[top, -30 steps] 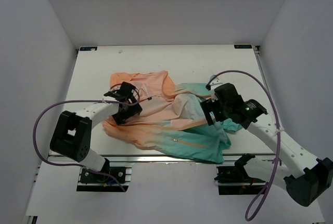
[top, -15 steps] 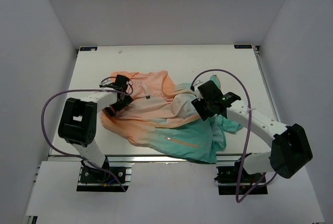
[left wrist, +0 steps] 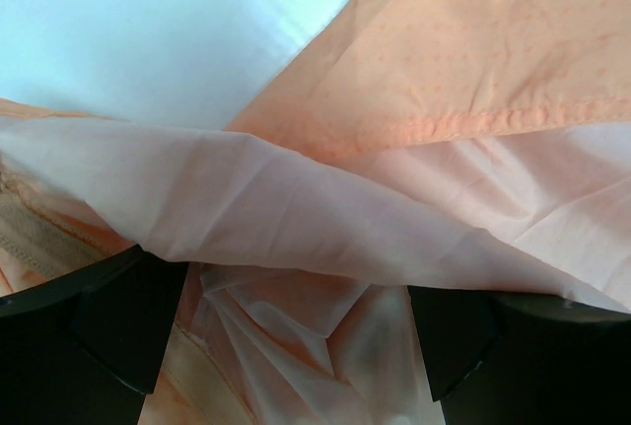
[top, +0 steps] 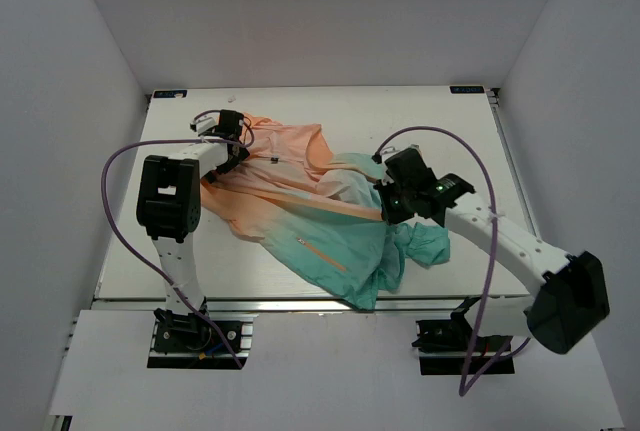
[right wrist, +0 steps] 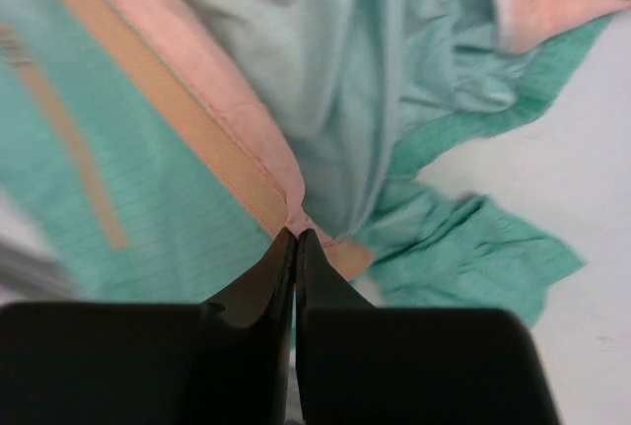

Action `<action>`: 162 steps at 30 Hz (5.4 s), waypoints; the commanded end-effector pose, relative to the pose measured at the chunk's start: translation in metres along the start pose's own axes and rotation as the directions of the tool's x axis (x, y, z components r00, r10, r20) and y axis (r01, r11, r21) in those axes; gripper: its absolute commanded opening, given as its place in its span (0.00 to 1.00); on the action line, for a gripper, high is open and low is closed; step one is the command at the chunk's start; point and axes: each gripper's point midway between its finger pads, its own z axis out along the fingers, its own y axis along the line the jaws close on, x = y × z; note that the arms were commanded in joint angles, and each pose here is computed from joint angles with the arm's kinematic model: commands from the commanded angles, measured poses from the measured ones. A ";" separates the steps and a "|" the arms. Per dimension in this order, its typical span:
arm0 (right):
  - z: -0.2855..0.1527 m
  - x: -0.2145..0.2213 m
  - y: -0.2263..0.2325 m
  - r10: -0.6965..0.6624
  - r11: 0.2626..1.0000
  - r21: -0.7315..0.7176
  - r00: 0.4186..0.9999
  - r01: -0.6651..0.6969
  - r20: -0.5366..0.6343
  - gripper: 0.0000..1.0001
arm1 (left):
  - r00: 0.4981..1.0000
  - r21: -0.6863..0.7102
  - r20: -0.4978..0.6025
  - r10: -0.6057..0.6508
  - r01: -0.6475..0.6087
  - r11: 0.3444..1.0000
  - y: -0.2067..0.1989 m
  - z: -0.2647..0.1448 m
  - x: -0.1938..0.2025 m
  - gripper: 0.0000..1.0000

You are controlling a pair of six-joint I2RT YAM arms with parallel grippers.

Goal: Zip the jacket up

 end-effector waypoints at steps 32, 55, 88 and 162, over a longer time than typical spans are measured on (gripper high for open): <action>-0.017 -0.185 -0.037 0.258 0.966 -0.072 0.916 -0.248 0.308 0.89 | 0.998 0.377 0.060 -0.009 -0.014 0.926 -0.026 -0.119 -0.066 0.98; 0.193 -0.314 0.033 0.521 0.848 -0.302 0.786 -0.434 0.334 0.70 | 0.985 0.430 -0.115 -0.132 0.169 0.887 0.138 -0.217 0.069 0.98; 0.232 -0.269 0.040 0.551 0.833 -0.207 0.799 -0.512 0.239 0.32 | 0.987 0.395 -0.139 -0.083 0.133 0.909 0.139 -0.208 0.077 0.98; 0.095 -0.014 0.012 0.359 0.924 -0.108 0.929 -0.367 -0.084 0.89 | 0.971 0.372 -0.132 0.199 -0.137 0.918 -0.140 0.069 0.006 0.98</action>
